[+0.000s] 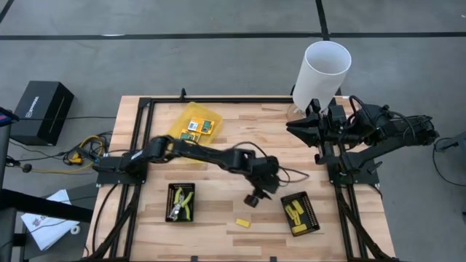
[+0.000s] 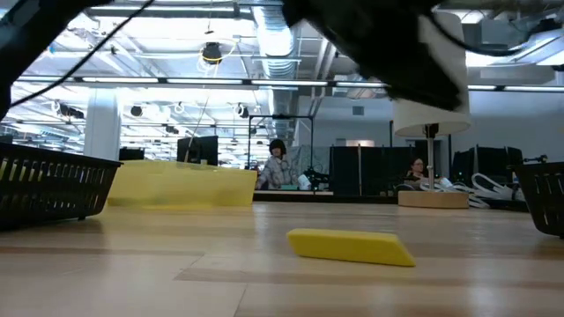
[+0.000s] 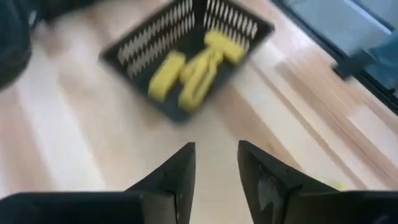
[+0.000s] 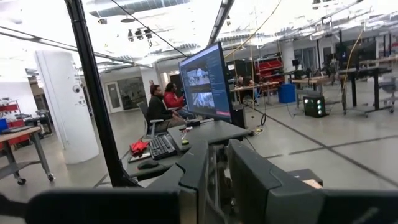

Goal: Pick & Place School Supplies
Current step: Put the yellow eraser into the right black bin

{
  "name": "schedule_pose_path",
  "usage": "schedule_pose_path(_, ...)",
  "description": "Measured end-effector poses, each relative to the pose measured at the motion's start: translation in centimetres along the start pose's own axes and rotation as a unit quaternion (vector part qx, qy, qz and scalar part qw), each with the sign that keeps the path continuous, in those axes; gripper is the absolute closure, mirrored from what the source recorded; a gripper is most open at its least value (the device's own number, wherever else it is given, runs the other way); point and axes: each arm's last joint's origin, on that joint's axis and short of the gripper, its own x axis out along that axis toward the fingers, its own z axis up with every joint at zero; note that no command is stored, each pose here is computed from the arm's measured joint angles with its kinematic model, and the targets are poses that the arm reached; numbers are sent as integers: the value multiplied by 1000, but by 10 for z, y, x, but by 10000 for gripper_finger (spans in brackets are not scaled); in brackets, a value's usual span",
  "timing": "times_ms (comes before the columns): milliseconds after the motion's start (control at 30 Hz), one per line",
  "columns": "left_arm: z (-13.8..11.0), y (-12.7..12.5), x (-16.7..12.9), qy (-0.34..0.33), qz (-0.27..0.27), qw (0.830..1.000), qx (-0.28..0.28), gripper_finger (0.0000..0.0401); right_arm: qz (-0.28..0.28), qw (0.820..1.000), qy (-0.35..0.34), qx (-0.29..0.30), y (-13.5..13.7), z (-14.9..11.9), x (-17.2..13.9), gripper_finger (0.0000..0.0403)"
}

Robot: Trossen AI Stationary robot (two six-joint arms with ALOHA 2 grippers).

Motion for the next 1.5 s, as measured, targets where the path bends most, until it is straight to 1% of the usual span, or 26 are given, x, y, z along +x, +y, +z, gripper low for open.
schedule_pose_path(100, -2, -9, -31, 46, 3, 998, -41, 290, 7, 1000, -10, -14, 2, 2, -1, 347)
schedule_pose_path(167, -8, -19, -45, 77, 8, 994, -74, 288, 13, 999, -18, -27, 4, 3, -1, 347)
schedule_pose_path(300, -25, -44, -63, 121, 24, 984, -127, 272, 24, 999, -20, -41, 8, 4, -2, 347)
schedule_pose_path(433, -42, -66, -71, 134, 31, 974, -179, 252, 31, 999, -18, -41, 11, 3, -3, 347)
schedule_pose_path(467, -45, -72, -72, 132, 28, 972, -193, 250, 34, 998, -17, -40, 12, 3, -3, 347)
schedule_pose_path(533, -45, -83, -72, 107, 18, 970, -217, 255, 38, 998, -15, -40, 13, 2, -3, 347)
schedule_pose_path(600, -41, -95, -70, 73, 8, 970, -230, 275, 43, 998, -13, -39, 15, 2, -4, 347)
schedule_pose_path(700, -38, -110, -60, 39, 7, 971, -237, 332, 48, 998, -11, -38, 17, 1, -5, 347)
schedule_pose_path(767, -39, -114, -56, 17, 9, 970, -244, 377, 51, 998, -11, -37, 18, 1, -5, 347)
schedule_pose_path(800, -40, -115, -53, 6, 12, 968, -251, 388, 53, 998, -11, -37, 18, 1, -5, 347)
schedule_pose_path(933, -49, -117, -48, 5, 38, 959, -281, 394, 63, 997, -9, -34, 22, 1, -6, 347)
schedule_pose_path(1067, -63, -119, -41, 14, 40, 951, -307, 400, 70, 997, -9, -32, 24, 1, -7, 347)
schedule_pose_path(1267, -73, -122, -34, -20, 31, 945, -324, 400, 71, 997, -8, -28, 25, 0, -7, 347)
schedule_pose_path(1367, -71, -121, -33, -47, 27, 943, -329, 400, 71, 997, -7, -28, 25, 0, -7, 347)
schedule_pose_path(1500, -74, -122, -31, -40, 20, 944, -326, 401, 70, 997, -5, -29, 25, -1, -5, 347)
